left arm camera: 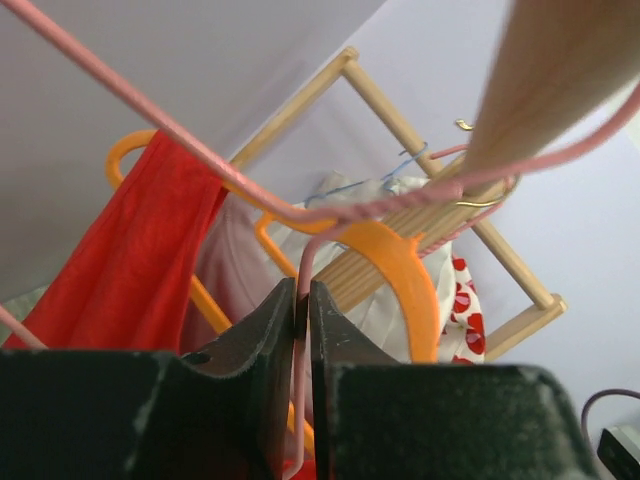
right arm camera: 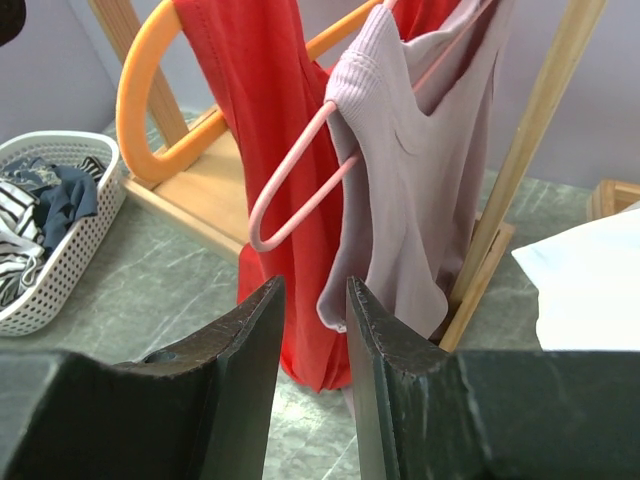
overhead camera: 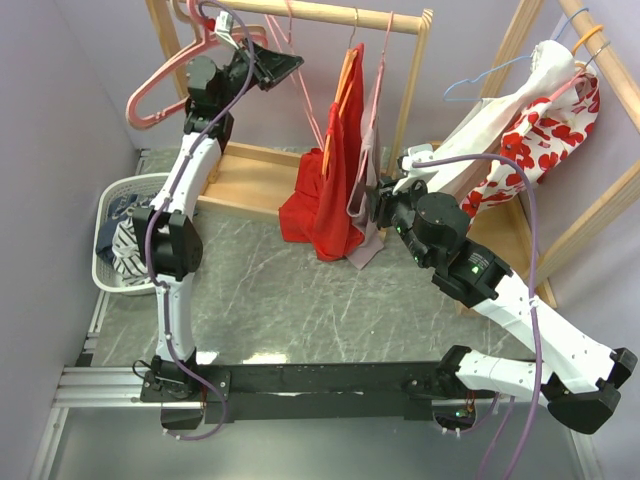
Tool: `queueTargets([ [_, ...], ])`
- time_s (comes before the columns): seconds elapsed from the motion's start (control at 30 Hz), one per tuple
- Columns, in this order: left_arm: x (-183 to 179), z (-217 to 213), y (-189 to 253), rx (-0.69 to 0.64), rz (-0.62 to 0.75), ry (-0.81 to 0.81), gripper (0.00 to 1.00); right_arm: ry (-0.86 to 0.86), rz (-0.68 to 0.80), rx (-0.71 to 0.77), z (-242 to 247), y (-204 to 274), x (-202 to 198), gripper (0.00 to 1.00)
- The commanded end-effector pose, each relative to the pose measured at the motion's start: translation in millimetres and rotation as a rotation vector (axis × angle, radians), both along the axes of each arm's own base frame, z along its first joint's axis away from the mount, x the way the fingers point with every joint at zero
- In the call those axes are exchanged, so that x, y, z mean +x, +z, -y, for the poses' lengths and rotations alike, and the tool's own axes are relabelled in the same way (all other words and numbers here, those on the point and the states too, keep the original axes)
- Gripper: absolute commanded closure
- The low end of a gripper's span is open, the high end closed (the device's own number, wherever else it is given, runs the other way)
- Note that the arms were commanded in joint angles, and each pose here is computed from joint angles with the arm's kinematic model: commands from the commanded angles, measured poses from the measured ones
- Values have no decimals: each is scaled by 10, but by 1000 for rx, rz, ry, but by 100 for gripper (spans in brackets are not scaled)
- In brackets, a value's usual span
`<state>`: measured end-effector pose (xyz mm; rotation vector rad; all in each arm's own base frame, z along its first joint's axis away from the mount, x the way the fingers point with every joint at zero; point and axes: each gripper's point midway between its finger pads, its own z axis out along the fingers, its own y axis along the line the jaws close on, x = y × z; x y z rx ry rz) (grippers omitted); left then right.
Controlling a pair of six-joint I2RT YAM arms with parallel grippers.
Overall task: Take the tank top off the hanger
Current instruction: Place the hanger at the clothesline.
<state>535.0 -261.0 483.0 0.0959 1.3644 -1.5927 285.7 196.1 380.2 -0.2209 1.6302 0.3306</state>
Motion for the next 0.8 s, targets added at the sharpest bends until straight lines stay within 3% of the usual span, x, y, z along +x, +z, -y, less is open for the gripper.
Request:
queueTargets([
  [0.0,-55,-37,113,3,-22,39,82,-13,44,49,51,209,-2,61],
  [0.17,-134,-16,-57,30,-58,43,66,-10,45,51,28,210,13,61],
  [0.23,-203,-15,-96,31,-67,34,53,-7,44,52,20,212,13,61],
  [0.27,-259,-5,-80,29,-53,20,52,-11,41,50,21,199,22,61],
  [0.33,-362,0,-105,36,-56,15,41,-22,42,52,41,197,29,62],
  [0.4,-448,1,-90,50,-37,26,1,-28,48,55,63,209,27,61],
  [0.6,-794,-49,-30,132,-15,123,1,-33,57,60,95,250,5,61],
  [0.77,-1342,-84,33,212,48,215,1,-45,59,60,124,250,8,61],
])
